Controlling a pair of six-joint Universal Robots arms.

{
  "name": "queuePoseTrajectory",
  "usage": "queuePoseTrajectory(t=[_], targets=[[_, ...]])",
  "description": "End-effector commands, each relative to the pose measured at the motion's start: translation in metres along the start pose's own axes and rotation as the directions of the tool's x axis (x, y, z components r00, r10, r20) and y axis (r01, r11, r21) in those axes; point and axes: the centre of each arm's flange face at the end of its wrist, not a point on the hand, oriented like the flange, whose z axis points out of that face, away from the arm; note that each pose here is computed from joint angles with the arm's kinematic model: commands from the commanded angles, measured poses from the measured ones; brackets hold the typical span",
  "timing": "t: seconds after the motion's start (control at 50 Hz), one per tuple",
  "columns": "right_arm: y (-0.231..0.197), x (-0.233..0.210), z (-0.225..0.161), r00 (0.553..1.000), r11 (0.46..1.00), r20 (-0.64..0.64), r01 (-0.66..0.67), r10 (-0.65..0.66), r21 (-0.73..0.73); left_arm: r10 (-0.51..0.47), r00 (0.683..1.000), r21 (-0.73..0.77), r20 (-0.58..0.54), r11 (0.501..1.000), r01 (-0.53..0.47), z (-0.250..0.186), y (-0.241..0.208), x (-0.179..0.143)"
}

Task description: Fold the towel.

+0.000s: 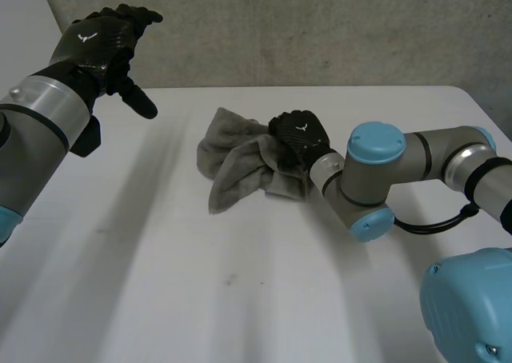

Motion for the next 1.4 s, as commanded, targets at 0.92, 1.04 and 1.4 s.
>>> queuePoseTrajectory(t=[0.92,1.04,1.4], targets=[[-0.111,-0.014,-0.210,0.964,0.934,0.205,0.225,-0.172,-0.278,0.003,0.989,-0.187,-0.151,0.982,-0.032,0.042,0.126,0.051],[-0.099,0.007,-0.202,0.997,0.942,0.070,-0.017,0.043,-0.335,0.130,0.964,-0.204,-0.232,0.963,-0.179,0.052,0.159,0.057],[-0.030,-0.002,-0.193,0.974,0.853,0.026,-0.185,0.226,-0.488,0.231,0.944,-0.182,-0.237,0.944,-0.276,0.073,0.185,0.055]])
